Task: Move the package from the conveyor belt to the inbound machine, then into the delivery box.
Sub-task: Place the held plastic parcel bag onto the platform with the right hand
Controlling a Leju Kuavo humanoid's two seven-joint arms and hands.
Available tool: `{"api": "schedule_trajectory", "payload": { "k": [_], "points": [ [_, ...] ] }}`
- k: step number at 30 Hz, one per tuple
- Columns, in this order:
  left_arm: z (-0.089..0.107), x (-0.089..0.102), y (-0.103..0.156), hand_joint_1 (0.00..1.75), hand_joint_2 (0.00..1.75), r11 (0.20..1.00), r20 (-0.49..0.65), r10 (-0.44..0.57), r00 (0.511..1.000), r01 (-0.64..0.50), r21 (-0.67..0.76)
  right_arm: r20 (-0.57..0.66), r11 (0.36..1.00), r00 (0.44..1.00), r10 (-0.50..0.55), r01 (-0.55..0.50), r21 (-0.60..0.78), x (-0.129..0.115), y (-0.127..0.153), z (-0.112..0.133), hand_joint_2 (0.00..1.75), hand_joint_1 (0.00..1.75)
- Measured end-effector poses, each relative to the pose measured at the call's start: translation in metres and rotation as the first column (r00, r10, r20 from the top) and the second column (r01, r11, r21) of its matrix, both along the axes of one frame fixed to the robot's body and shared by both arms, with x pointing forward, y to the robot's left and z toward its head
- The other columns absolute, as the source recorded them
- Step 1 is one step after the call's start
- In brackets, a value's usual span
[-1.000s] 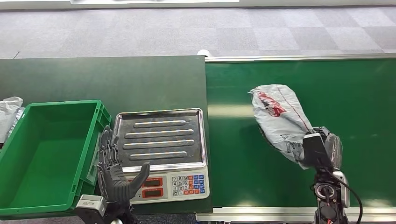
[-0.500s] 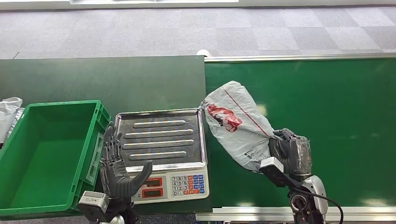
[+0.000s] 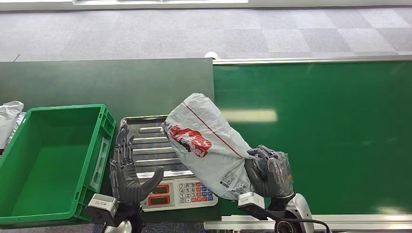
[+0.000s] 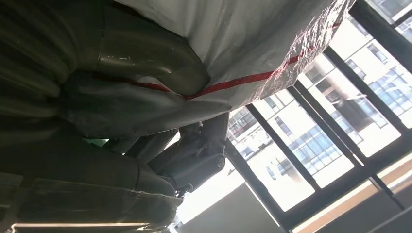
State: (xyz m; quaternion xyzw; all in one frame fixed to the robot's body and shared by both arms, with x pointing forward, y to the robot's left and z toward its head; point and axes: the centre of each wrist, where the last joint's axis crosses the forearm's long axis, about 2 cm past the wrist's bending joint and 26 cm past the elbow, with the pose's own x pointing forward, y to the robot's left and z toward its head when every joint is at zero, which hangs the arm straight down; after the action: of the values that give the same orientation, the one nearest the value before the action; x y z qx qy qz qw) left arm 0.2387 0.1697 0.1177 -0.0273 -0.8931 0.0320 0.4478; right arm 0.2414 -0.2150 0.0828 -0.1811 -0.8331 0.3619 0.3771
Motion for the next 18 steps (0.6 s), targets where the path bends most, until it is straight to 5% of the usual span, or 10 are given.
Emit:
{"api": "schedule_trajectory", "payload": {
  "k": [7, 18],
  "points": [
    [0.001, 0.011, -0.003, 0.00, 1.75, 1.000, -0.002, -0.001, 1.000, 0.001, -0.005, 0.006, 0.995, 0.996, 0.086, -0.086, 0.051, 0.008, 0.032, 0.015, 1.75, 1.75],
    [-0.003, 0.017, -0.003, 0.00, 1.75, 1.000, -0.019, -0.004, 1.000, 0.004, -0.003, -0.006, 0.996, 0.997, 0.083, -0.083, 0.017, 0.018, 0.040, 0.022, 1.75, 1.75]
  ]
}}
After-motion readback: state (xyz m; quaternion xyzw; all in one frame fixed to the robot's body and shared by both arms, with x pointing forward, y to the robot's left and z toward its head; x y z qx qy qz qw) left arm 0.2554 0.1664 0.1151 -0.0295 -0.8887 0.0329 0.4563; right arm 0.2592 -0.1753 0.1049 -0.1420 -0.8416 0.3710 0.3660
